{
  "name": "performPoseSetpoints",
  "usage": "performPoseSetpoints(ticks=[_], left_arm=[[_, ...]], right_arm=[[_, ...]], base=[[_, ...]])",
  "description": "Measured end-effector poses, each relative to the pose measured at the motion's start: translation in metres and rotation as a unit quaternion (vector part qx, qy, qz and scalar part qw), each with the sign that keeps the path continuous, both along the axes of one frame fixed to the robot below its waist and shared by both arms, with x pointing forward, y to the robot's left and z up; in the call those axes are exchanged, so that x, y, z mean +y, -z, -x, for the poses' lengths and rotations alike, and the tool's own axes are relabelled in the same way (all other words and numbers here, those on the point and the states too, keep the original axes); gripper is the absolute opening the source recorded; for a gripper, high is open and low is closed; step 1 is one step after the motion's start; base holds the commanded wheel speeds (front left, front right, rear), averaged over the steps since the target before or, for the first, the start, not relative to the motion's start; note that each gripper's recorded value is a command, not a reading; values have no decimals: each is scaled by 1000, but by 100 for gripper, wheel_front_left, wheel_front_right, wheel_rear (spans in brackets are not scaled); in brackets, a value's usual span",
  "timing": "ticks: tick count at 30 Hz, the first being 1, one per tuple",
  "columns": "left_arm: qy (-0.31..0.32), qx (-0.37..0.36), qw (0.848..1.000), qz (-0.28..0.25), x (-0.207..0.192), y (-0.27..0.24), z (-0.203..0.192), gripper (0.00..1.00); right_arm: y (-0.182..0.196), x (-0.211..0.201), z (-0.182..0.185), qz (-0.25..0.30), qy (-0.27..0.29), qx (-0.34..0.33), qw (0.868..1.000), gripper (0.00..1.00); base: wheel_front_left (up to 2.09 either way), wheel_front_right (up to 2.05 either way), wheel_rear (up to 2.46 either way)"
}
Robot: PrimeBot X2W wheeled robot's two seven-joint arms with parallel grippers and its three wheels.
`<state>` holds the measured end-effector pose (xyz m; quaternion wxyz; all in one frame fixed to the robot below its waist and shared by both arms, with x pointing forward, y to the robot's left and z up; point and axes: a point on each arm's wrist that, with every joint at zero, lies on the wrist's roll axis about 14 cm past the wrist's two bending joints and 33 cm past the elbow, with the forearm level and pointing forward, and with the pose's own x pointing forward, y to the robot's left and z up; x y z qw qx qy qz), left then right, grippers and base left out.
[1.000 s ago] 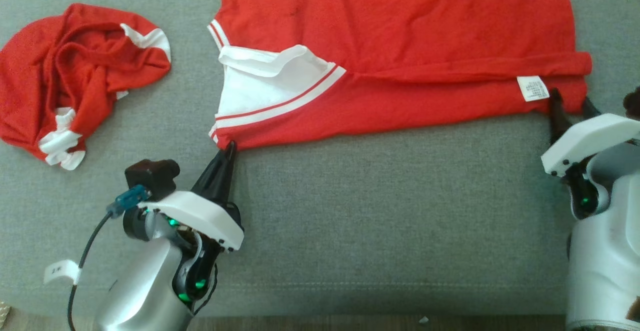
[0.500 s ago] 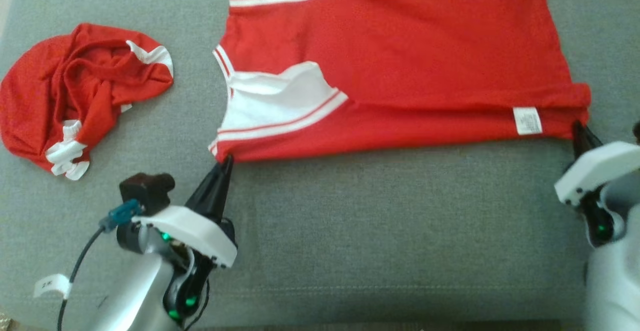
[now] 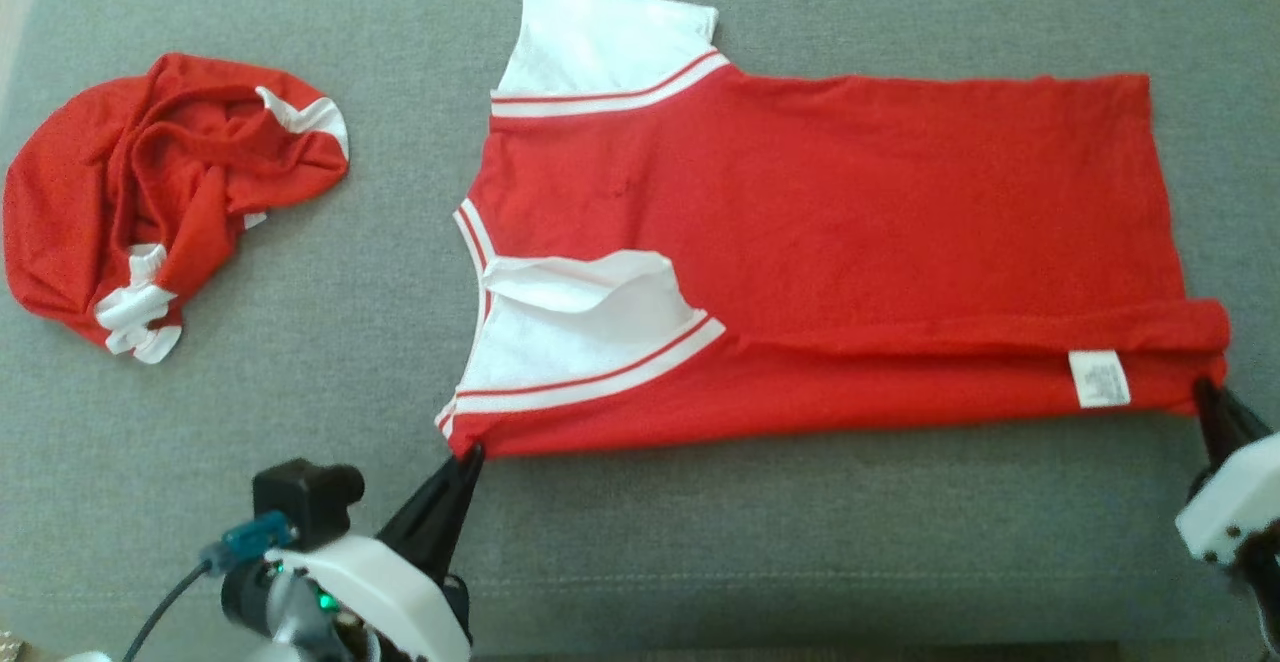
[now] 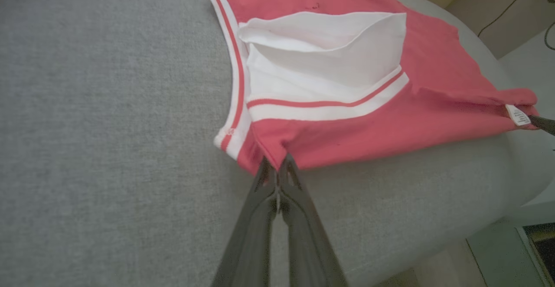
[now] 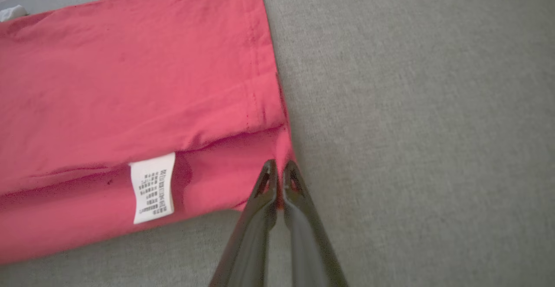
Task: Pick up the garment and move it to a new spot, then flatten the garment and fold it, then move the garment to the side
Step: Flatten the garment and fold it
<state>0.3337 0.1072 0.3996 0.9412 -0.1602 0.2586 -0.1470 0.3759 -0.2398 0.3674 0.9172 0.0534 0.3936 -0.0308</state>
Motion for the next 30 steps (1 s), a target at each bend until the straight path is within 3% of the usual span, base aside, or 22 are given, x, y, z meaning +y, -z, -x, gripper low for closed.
performPoseSetpoints(ticks=[6,7,8,9,10,11,12,13,20,26,30], left_arm=[[19,52,998,13,-8,10,20,0],[19,52,998,13,-8,9,20,0],[19,51,998,12,-7,9,19,0],[17,51,998,10,-7,9,19,0],[16,53,998,8,-5,11,20,12],[13,55,998,4,-4,12,21,38],[11,54,998,3,-3,12,21,96],[5,50,999,3,-2,11,21,100],[-15,16,1000,3,1,-5,13,100],[-10,-53,999,2,-3,-43,-11,100],[-21,-99,995,-1,7,-74,-55,100]], right_arm=[[-1,3,19,-5,-3,23,1000,2],[-1,4,19,-5,-5,23,1000,34],[-1,6,20,-5,-8,25,1000,100],[-2,7,19,-1,-12,25,1000,100],[-3,7,19,2,-14,23,1000,100],[-4,7,19,5,-15,20,1000,100],[-6,7,18,8,-16,16,1000,100],[-9,7,16,12,-18,8,1000,100],[-58,15,-10,19,-23,-119,992,100],[-92,38,-31,31,-50,-235,970,100],[-94,61,-38,15,-75,-276,958,100]], base=[[0,0,0],[0,0,0],[0,0,0],[0,0,0],[0,0,0],[0,0,0],[0,0,0],[0,0,0],[0,0,0],[0,0,0],[0,0,0]])
